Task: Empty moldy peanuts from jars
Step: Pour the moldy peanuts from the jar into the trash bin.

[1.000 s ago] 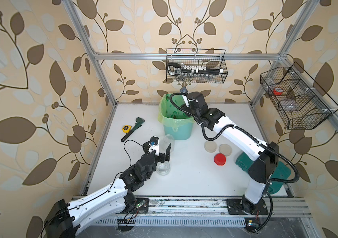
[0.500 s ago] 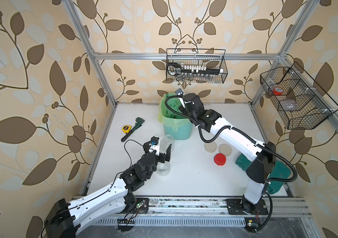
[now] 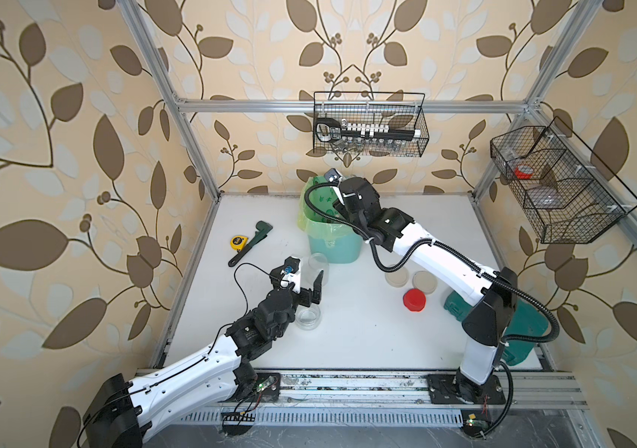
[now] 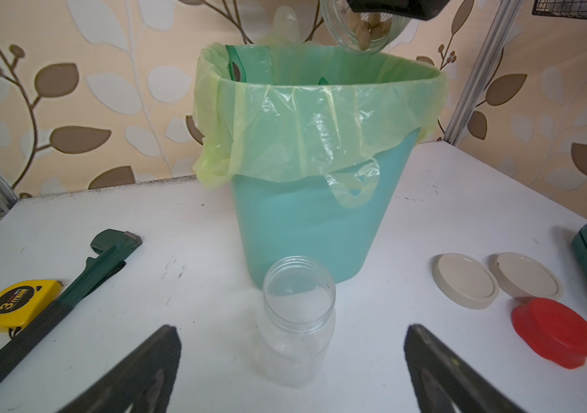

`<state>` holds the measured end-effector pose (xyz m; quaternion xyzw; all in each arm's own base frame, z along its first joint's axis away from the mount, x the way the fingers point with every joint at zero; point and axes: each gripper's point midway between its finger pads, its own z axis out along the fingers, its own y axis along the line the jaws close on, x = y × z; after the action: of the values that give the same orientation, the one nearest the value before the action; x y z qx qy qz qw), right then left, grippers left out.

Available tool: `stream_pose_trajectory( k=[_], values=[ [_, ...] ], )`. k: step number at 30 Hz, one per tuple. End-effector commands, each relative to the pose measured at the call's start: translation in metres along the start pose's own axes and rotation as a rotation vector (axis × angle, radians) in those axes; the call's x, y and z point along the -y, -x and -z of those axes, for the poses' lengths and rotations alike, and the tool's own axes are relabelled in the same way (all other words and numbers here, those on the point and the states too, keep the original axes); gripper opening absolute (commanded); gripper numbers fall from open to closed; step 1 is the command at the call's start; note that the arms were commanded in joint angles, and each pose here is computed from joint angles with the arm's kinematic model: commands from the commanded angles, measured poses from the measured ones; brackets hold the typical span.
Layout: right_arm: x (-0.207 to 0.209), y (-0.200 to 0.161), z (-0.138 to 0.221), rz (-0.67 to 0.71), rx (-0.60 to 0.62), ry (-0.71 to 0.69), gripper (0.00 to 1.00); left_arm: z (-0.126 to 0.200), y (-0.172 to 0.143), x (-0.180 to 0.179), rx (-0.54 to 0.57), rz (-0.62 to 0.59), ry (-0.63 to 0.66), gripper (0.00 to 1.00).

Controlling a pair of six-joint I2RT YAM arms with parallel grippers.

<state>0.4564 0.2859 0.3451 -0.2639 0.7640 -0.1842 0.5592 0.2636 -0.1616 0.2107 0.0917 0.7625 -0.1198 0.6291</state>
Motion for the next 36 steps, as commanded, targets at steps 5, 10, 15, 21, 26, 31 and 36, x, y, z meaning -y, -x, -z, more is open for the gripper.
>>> stream_pose_trajectory(
  k=[5,10,15,21,26,31,36],
  values=[
    [0.024,0.021,0.014,-0.234,0.076,0.079,0.00,0.001,0.026,-0.001,0.061,0.053,0.003,0.99],
    [0.040,0.018,0.019,-0.428,0.102,0.222,0.00,0.001,0.026,-0.001,0.061,0.053,0.001,0.99],
    [0.050,0.021,0.031,-0.603,0.137,0.395,0.00,0.001,0.026,-0.001,0.061,0.052,0.002,0.99],
    [0.059,0.022,0.041,-0.660,0.169,0.465,0.00,0.000,0.026,0.000,0.060,0.053,0.001,0.99],
    [0.060,0.020,0.038,-0.673,0.178,0.476,0.00,0.000,0.026,0.001,0.058,0.054,-0.004,0.99],
    [0.053,0.021,0.029,-0.662,0.182,0.478,0.00,0.000,0.026,0.001,0.057,0.054,-0.005,0.99],
    [0.052,0.011,0.012,-0.593,0.153,0.373,0.00,0.003,0.028,-0.001,0.069,0.059,-0.003,0.99]
  ],
)
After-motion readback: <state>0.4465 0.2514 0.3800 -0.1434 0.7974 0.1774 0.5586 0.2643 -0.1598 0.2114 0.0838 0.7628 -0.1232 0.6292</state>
